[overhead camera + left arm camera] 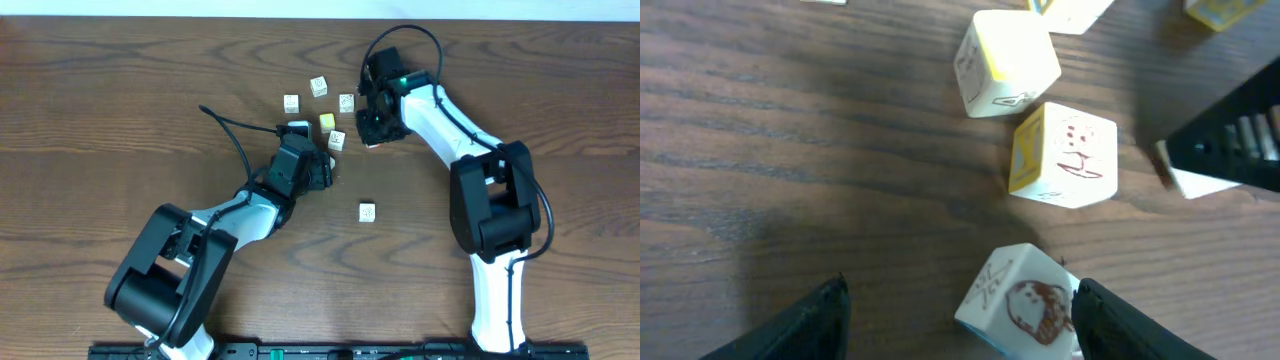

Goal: Lift 3 blocks

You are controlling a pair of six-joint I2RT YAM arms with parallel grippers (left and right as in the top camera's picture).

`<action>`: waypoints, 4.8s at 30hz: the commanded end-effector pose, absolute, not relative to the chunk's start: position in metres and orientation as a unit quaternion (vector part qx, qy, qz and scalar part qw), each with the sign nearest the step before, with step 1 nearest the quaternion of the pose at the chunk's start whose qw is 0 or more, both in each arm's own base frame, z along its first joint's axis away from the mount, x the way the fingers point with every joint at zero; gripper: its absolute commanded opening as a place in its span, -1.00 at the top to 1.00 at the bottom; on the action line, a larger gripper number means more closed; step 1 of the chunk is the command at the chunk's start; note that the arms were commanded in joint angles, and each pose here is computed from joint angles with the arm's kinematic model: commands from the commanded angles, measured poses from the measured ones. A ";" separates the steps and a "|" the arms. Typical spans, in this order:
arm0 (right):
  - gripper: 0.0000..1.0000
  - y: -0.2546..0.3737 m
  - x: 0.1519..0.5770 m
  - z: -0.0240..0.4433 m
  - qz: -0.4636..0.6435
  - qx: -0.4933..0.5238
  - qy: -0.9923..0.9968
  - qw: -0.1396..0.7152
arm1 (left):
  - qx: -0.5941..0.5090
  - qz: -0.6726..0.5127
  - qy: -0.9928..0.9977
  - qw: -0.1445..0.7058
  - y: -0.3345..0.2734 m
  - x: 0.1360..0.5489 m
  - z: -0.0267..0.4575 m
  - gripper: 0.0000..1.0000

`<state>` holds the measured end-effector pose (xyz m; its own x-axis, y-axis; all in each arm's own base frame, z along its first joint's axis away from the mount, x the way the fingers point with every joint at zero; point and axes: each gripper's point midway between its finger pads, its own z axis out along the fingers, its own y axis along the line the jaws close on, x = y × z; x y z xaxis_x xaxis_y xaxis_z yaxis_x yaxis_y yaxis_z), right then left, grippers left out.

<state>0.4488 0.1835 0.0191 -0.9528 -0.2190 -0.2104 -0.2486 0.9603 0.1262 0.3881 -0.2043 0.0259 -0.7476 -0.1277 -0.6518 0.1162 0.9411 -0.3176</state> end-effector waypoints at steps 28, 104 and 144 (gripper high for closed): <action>0.97 0.123 0.333 0.033 0.031 -0.047 0.998 -0.004 | 0.165 -0.143 0.899 0.380 -0.223 0.382 0.052 -0.41; -0.17 0.145 0.304 0.015 0.004 -0.057 0.996 0.065 | 0.273 -0.075 0.906 0.315 -0.219 0.379 0.026 0.82; 0.15 0.071 0.310 0.046 0.029 -0.004 0.998 0.055 | 0.062 -0.102 0.973 0.200 -0.244 0.267 0.015 0.86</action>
